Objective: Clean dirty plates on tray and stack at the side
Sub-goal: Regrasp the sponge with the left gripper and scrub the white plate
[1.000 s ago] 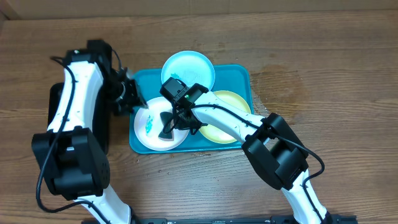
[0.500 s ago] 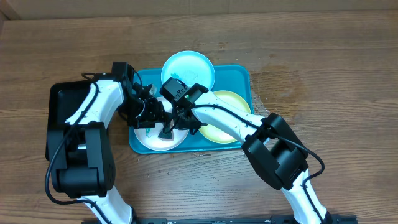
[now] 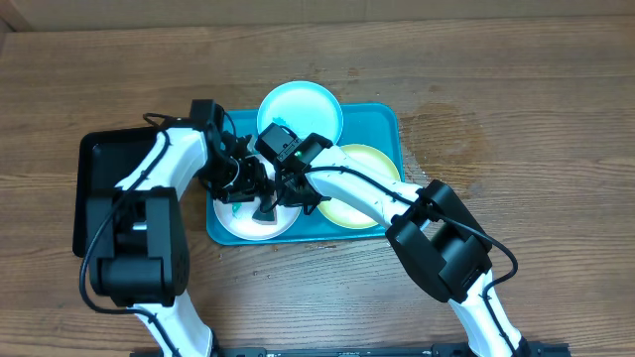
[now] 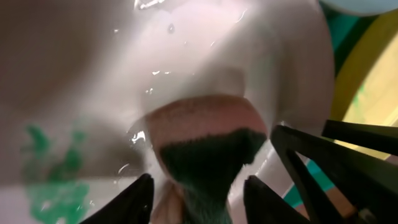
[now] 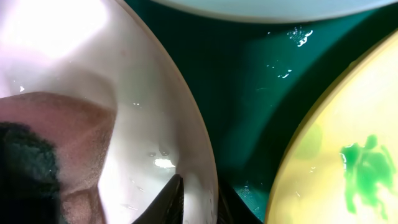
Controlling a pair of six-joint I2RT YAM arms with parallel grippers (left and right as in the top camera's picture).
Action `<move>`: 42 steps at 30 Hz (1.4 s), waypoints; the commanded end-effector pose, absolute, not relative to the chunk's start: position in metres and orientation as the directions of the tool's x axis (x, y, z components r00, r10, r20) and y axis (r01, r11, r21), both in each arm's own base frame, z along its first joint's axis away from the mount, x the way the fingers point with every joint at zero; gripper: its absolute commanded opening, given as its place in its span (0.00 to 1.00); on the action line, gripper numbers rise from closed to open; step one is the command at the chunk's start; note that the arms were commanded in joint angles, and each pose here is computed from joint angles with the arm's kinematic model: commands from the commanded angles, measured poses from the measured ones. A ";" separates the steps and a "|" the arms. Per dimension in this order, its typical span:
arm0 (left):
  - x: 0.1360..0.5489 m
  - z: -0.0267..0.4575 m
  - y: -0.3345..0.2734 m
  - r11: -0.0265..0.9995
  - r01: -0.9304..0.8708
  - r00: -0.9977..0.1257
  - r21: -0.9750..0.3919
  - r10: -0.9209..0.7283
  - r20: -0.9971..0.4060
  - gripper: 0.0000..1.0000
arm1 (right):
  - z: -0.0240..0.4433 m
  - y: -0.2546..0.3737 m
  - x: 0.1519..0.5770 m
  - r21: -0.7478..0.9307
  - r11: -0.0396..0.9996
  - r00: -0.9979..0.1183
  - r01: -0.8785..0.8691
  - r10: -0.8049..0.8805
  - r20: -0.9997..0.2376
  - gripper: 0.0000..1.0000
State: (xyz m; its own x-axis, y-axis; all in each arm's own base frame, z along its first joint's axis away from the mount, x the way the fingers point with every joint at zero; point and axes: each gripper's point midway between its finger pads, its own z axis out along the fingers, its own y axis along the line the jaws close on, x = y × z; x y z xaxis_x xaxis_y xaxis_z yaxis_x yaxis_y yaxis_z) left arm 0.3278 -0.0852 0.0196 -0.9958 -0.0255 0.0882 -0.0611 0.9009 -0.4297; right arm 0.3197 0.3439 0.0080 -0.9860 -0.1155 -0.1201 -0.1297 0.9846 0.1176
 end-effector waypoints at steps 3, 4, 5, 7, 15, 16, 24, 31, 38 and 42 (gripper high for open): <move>0.324 0.006 -0.084 0.911 -0.049 -0.994 -0.410 -0.005 0.109 0.11 | 0.001 0.341 0.315 0.111 0.985 -0.987 -0.132 -0.121 -0.102 0.18; 0.325 0.005 -0.082 0.917 -0.047 -0.995 -0.397 -0.006 0.102 0.04 | 0.001 0.341 0.315 0.111 0.985 -0.987 -0.132 -0.121 -0.102 0.18; 0.327 0.004 -0.079 0.923 -0.043 -0.996 -0.383 -0.008 0.093 0.04 | 0.001 0.341 0.315 0.111 0.985 -0.987 -0.132 -0.121 -0.102 0.18; 0.330 -0.002 -0.063 0.953 -0.054 -0.996 -0.299 -0.029 0.085 0.04 | 0.001 0.341 0.315 0.112 0.985 -0.987 -0.132 -0.121 -0.102 0.18; 0.330 0.000 0.045 0.903 -0.279 -0.958 0.328 -0.285 -0.032 0.04 | 0.001 0.341 0.315 0.111 0.985 -0.987 -0.132 -0.121 -0.102 0.18; 0.332 0.001 0.050 0.893 -0.280 -0.958 0.353 -0.282 -0.046 0.04 | 0.001 0.341 0.315 0.111 0.985 -0.987 -0.133 -0.121 -0.102 0.18; 0.357 0.022 0.060 0.868 -0.304 -0.953 0.392 -0.271 -0.138 0.04 | 0.001 0.341 0.315 0.108 0.982 -0.984 -0.154 -0.143 -0.104 0.18; 0.389 0.044 -0.021 0.986 -0.152 -0.985 -0.065 -0.156 -0.077 0.04 | 0.001 0.343 0.317 0.116 0.981 -0.983 -0.155 -0.142 -0.113 0.18; 0.390 0.043 -0.080 0.914 -0.064 -0.994 -0.401 -0.096 -0.060 0.04 | 0.001 0.344 0.317 0.117 0.981 -0.983 -0.155 -0.142 -0.115 0.18; 0.378 0.026 -0.081 0.911 -0.082 -0.995 -0.404 -0.100 -0.024 0.04 | 0.001 0.344 0.318 0.118 0.981 -0.983 -0.155 -0.142 -0.115 0.18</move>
